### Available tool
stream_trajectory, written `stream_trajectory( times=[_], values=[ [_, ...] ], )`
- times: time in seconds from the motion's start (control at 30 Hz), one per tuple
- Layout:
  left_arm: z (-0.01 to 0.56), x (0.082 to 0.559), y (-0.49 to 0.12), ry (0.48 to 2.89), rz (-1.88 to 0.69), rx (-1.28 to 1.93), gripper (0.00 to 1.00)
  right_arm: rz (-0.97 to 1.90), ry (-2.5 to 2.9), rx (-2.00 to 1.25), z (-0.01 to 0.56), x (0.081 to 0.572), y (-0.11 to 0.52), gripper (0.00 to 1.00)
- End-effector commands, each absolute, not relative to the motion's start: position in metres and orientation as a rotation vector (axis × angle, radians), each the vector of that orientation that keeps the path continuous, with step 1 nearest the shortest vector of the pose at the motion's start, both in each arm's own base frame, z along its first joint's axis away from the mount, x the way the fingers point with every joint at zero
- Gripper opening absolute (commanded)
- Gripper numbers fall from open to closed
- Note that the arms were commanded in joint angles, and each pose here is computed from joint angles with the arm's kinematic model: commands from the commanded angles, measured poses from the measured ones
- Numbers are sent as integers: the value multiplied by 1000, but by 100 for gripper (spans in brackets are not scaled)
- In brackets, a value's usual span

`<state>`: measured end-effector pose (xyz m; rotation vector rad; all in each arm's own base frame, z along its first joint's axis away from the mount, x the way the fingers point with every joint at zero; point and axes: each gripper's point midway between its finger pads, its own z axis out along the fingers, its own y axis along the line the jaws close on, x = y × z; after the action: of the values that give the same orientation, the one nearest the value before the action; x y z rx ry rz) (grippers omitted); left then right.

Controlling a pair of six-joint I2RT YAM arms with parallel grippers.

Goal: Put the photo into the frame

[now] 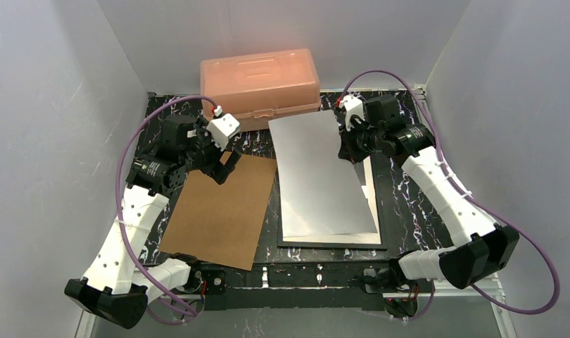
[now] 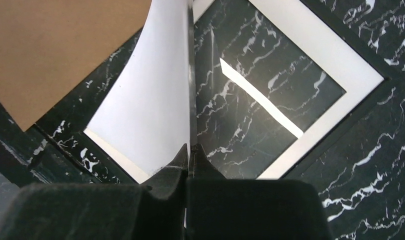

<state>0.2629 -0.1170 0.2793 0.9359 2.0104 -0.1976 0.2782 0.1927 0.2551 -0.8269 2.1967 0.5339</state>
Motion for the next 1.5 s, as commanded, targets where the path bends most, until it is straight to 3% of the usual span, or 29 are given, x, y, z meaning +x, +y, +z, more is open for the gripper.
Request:
stream_trajectory(
  times=[0.0,0.53,0.8,1.47],
  values=[
    [290,259,-120,1989,-220,939,86,413,2257,-765,249,283,173,1],
    [289,258,-120,1988,-224,934,85,254,2315,-743,210,297,154,1],
    [288,258,-120,1990,-222,934,85,329,2160,-737,223,311,171,1],
    [287,257,-122,1992,-237,940,85,456,2050,-755,237,269,170,1]
  ],
)
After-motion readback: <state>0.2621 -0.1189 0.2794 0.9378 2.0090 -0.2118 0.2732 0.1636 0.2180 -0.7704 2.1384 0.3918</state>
